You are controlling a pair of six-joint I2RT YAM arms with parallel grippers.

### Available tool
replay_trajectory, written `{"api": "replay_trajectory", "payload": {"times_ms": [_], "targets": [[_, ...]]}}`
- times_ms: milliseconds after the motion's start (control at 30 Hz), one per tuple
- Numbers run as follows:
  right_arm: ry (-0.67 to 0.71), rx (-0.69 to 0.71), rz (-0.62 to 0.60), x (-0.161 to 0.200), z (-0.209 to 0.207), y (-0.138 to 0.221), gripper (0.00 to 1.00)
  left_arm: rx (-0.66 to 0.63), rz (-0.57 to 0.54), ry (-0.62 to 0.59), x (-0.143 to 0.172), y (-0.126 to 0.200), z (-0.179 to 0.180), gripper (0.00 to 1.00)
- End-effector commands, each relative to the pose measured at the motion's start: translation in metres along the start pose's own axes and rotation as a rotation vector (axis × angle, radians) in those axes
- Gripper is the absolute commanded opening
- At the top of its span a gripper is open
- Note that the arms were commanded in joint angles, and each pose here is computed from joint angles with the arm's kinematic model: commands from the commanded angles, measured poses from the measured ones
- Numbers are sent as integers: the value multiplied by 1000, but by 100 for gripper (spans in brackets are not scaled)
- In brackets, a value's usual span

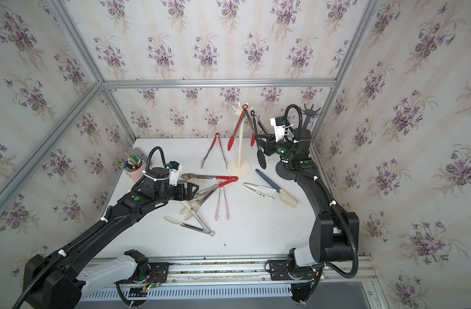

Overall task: Hang food tongs on kitchen utensil racks
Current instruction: Hang the food tongs on the rack.

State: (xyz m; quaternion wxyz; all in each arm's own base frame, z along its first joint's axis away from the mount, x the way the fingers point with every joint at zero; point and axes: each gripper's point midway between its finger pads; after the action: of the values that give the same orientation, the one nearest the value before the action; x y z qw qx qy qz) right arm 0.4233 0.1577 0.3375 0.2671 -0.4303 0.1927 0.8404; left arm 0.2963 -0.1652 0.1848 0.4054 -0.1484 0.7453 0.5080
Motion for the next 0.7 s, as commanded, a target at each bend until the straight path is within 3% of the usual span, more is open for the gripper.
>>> {"api": "replay_trajectory", "payload": {"times_ms": [0,433,500,667], "targets": [[34,-34,-3,-3,6,-1,0,4,-18,-7,-4,2,-1,99],[12,-38,29,8,2,-2,0,4,-21,-3,-3,3,-1,99],[10,-31,26,6,2,-2,5,4,-21,-3,-3,3,-1,99],[-15,5,9,-4,0,-2,30,2,-18,0,-3,2,0,99]]}}
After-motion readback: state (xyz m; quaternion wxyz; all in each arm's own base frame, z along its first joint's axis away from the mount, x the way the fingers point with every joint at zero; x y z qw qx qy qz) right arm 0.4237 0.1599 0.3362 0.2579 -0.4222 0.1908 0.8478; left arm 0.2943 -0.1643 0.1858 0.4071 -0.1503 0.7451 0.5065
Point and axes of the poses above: each gripper's point midway between its finger pads, its own y axis back along the fingers, its own z axis along the line the jaws close on, x = y × z, and after that the axes turned 15 degrees about -y, right-handed
